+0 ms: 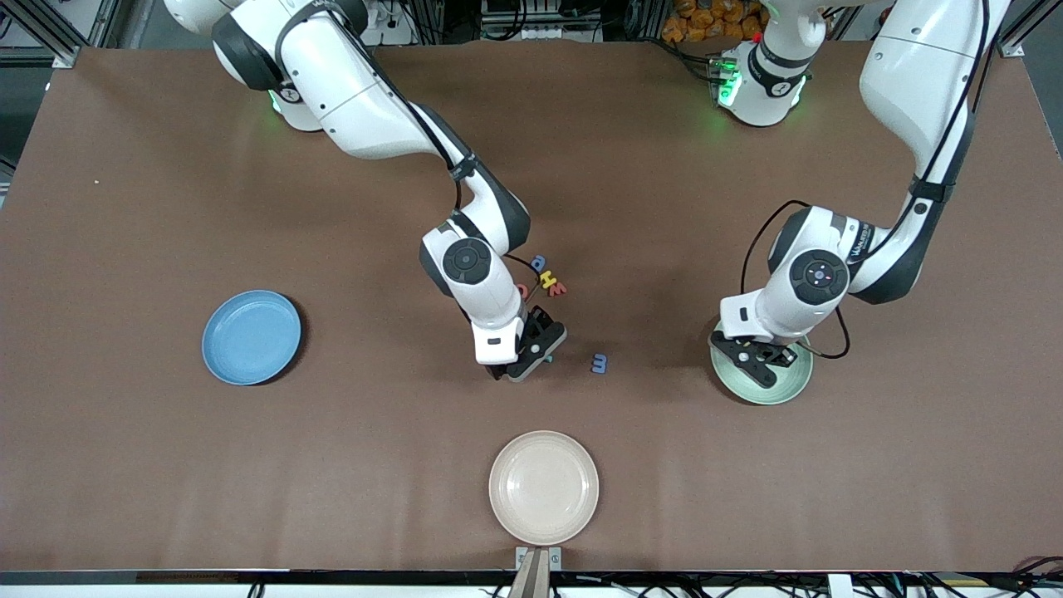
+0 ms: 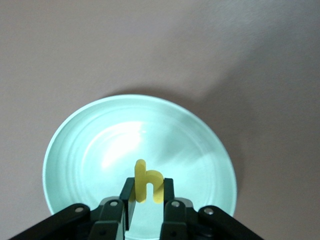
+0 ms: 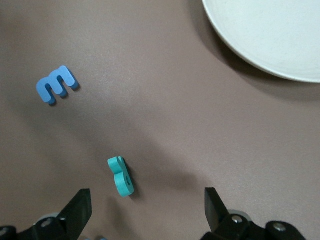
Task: Sort uppercase to blue plate, lowercase to green plate
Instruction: 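Release the h onto the green plate while the right gripper grasps the teal d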
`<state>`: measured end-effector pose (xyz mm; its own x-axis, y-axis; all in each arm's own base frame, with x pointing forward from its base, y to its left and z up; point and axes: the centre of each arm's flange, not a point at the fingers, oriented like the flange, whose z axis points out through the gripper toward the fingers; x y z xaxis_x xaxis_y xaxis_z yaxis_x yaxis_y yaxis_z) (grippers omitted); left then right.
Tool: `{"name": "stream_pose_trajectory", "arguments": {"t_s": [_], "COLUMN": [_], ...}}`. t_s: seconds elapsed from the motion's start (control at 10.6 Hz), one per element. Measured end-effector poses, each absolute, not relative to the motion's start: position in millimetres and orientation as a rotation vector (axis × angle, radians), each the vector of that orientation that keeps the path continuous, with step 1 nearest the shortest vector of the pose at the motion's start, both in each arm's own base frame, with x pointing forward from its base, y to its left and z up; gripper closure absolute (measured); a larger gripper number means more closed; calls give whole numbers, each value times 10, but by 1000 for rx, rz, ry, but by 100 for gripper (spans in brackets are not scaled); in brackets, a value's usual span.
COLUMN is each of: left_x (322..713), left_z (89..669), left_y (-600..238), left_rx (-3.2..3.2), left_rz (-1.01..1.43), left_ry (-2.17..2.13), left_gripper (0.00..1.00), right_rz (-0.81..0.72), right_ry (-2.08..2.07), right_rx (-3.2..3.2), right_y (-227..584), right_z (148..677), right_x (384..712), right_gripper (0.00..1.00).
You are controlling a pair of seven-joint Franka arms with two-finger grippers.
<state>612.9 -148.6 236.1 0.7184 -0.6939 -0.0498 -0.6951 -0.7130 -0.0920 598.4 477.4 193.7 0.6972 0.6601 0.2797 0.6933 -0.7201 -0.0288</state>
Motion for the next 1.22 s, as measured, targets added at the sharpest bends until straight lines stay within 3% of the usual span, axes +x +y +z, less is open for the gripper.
{"name": "stream_pose_trajectory", "arguments": {"t_s": [0.75,1.13,1.22], "left_x": [6201,6202,6198], "left_z": [2315,2288,2279], "left_y": [-1079,-998,-998], "left_rx": [-2897,-2906,-2907], "left_rz": [44,55,57], "left_ry": [974,943,941], "left_gripper": [74,74,74], "right_rz": [-456,-457,-460], "right_ry": [-1132,-1132,-1131], "right_rx": [-2732,-2732,-2733], "right_y": [4961,4965,4962], "right_z": [1744,1746,1753], "right_x": [5866,5863,5872], "right_gripper": [1,59,69]}}
